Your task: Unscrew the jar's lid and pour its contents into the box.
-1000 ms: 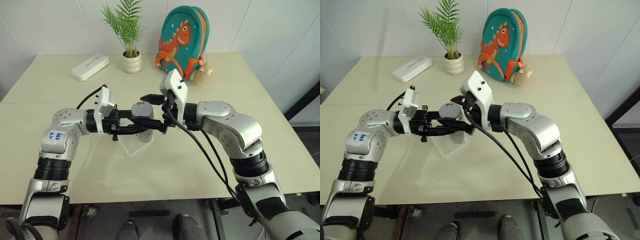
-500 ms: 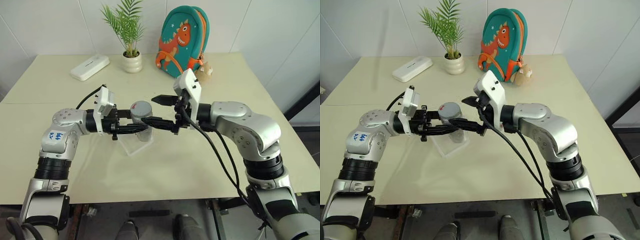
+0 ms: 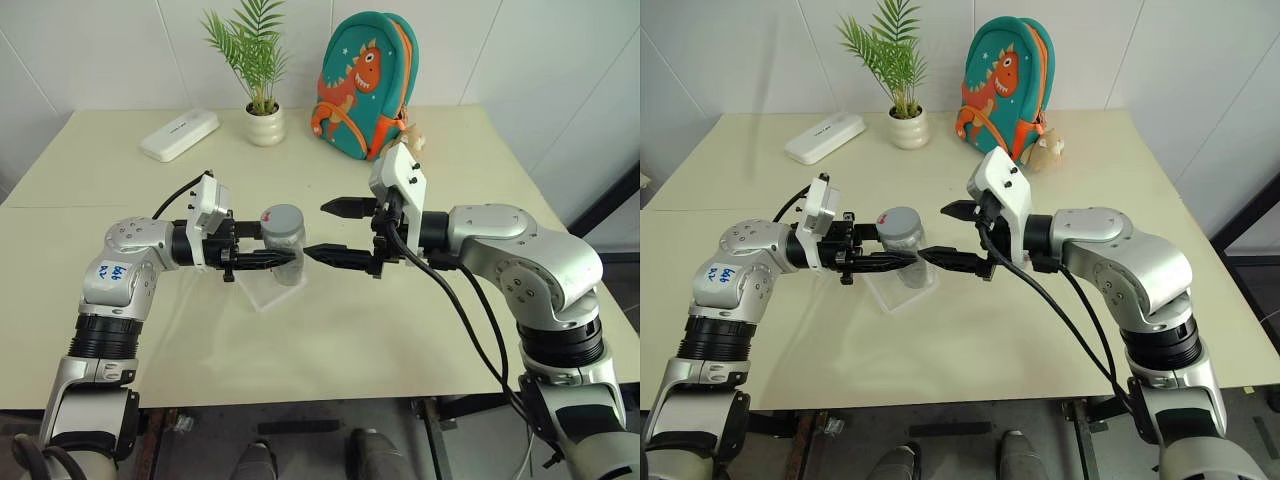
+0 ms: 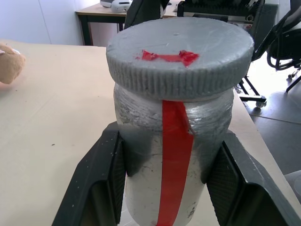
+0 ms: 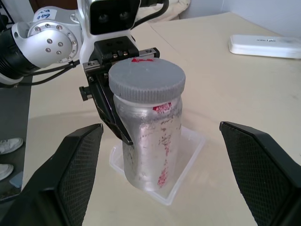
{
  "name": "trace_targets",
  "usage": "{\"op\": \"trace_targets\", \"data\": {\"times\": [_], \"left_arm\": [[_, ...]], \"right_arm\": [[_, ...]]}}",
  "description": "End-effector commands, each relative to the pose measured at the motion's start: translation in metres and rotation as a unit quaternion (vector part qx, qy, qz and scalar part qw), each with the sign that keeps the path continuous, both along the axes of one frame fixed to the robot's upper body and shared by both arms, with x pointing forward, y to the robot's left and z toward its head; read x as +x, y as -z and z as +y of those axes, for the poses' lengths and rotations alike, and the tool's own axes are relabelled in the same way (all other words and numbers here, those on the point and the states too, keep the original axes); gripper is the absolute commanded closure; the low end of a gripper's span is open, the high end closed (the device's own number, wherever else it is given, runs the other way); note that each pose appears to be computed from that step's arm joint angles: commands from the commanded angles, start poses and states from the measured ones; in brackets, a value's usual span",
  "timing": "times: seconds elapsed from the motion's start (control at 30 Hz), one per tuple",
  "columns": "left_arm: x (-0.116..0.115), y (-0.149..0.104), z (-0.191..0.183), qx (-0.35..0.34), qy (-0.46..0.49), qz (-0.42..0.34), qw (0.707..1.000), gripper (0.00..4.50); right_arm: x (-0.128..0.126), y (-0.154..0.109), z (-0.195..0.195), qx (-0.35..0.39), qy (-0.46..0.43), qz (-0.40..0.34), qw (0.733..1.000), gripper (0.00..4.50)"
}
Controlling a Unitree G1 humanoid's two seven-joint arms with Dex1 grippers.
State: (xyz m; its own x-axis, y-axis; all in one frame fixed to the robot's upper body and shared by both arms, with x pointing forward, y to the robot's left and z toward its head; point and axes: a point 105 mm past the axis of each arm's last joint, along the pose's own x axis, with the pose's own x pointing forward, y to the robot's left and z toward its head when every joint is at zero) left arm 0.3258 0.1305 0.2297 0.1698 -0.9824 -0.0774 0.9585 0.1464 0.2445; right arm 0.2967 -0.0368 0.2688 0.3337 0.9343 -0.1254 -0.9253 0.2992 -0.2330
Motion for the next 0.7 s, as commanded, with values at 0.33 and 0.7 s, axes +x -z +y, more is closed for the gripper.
{"op": "trace_targets", "data": {"times": [0.33, 0.7], "left_arm": [[-0.002, -0.011, -0.003, 0.005, 0.011, -0.03, 0.999, 2.56], [0.0, -0.011, -0.002, 0.012, 0.014, -0.036, 0.999, 2.56]], "right_arm": [[0.004, -0.046, 0.015, 0.098, 0.003, -0.037, 0.994, 0.35], [-0.007, -0.037, 0.04, 0.071, -0.031, 0.009, 0.997, 0.35]]}}
